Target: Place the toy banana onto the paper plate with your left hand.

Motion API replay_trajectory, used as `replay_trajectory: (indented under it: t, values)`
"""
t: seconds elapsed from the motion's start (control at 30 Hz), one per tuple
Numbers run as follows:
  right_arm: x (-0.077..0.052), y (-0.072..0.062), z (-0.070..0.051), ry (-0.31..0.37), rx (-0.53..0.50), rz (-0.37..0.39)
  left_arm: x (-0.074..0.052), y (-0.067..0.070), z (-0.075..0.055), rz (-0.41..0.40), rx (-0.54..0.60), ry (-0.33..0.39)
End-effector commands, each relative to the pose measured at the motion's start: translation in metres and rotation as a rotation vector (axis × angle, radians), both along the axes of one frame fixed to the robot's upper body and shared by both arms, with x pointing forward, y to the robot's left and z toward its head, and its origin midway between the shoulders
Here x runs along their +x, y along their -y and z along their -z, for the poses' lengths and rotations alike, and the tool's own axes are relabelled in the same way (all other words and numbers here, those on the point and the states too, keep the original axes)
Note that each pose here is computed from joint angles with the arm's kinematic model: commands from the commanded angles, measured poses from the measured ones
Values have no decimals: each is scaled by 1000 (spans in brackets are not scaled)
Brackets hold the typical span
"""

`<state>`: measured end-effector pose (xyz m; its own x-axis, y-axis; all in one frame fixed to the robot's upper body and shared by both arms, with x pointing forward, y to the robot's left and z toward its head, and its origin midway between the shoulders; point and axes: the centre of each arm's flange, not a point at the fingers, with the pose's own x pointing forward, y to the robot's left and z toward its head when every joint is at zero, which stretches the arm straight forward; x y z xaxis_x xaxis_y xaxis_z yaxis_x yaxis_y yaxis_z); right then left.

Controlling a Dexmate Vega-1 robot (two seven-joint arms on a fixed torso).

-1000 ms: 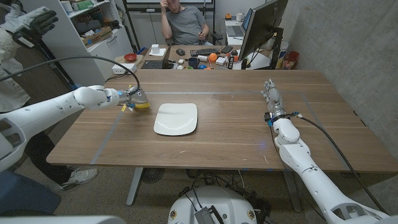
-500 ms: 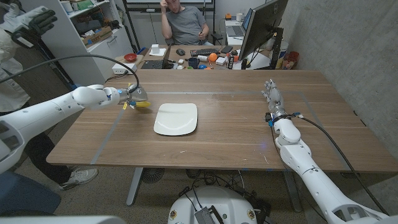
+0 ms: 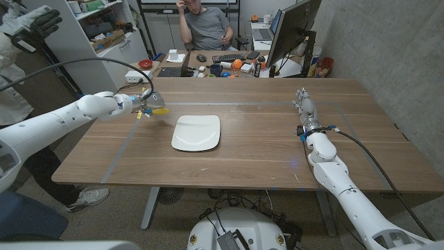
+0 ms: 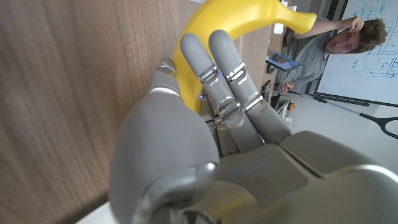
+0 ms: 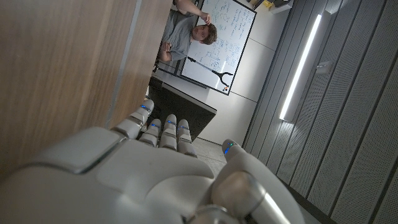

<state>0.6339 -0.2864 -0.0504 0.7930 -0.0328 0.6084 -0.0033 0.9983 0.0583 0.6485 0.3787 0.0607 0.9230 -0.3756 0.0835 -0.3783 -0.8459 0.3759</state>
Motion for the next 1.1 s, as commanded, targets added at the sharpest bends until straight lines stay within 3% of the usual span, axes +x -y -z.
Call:
replay_trajectory:
  t: [0.03,0.73,1.1]
  values:
    - [-3,-2,-3,11,-15,0,-17,8,-25,36,-59,82]
    - [-12,-8,-3,16,-31,2,-34,10,-31,76,-142,104]
    - [-16,-8,-3,20,-40,13,-43,22,-37,177,-203,126]
